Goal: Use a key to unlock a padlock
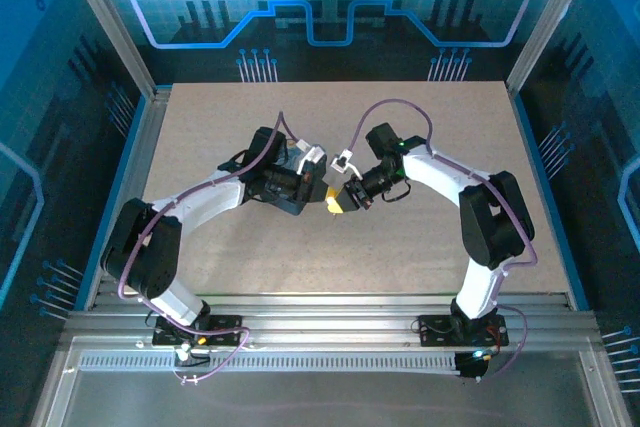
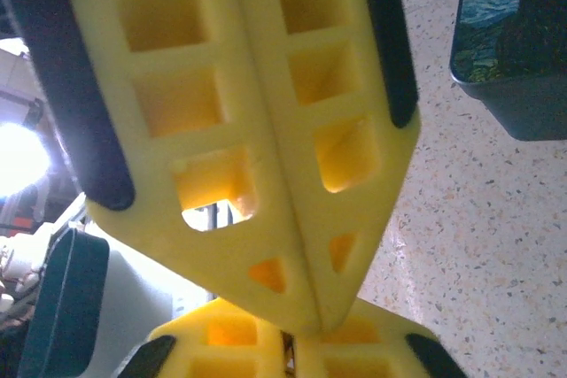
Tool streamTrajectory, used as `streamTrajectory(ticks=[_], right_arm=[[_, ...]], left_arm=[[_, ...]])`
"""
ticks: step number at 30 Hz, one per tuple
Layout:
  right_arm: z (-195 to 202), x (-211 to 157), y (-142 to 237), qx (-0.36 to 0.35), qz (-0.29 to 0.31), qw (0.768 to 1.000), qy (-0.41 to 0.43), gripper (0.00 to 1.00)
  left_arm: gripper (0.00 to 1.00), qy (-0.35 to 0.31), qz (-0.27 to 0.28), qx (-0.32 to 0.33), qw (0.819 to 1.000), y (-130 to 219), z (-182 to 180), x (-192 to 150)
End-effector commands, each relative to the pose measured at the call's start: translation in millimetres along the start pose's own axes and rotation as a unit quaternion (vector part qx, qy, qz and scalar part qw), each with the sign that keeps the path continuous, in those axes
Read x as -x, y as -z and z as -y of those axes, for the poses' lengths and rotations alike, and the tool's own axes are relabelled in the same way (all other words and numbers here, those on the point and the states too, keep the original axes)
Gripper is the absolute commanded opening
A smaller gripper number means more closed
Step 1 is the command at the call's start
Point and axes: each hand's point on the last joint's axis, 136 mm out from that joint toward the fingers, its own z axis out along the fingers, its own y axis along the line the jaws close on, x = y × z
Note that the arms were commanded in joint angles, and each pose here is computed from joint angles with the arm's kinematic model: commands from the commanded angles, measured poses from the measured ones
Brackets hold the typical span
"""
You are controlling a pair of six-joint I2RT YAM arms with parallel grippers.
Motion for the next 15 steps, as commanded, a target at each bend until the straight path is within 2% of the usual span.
streamTrajectory(ticks=[1, 6, 11, 15], right_arm=[[8, 2, 14, -0.015, 0.021, 1.000, -0.009, 0.21], [8, -1, 30, -0.017, 0.059, 0.998, -0.016, 0.30], [17, 10, 38, -0.050, 0.110, 0.992, -0.034, 0.32], [29, 40, 54, -0.099, 0.210, 0.971, -0.056, 0.32]], left_arm=[[0.00, 0.031, 0.013, 0.025, 0.999, 6, -6, 12], [0.00, 0.062, 0.053, 0.075, 0.994, 9, -24, 25], [0.00, 0.086, 0.082, 0.089, 0.989, 10, -33, 35], [0.00, 0.110, 0.097, 0.101, 0.984, 9, -42, 41]])
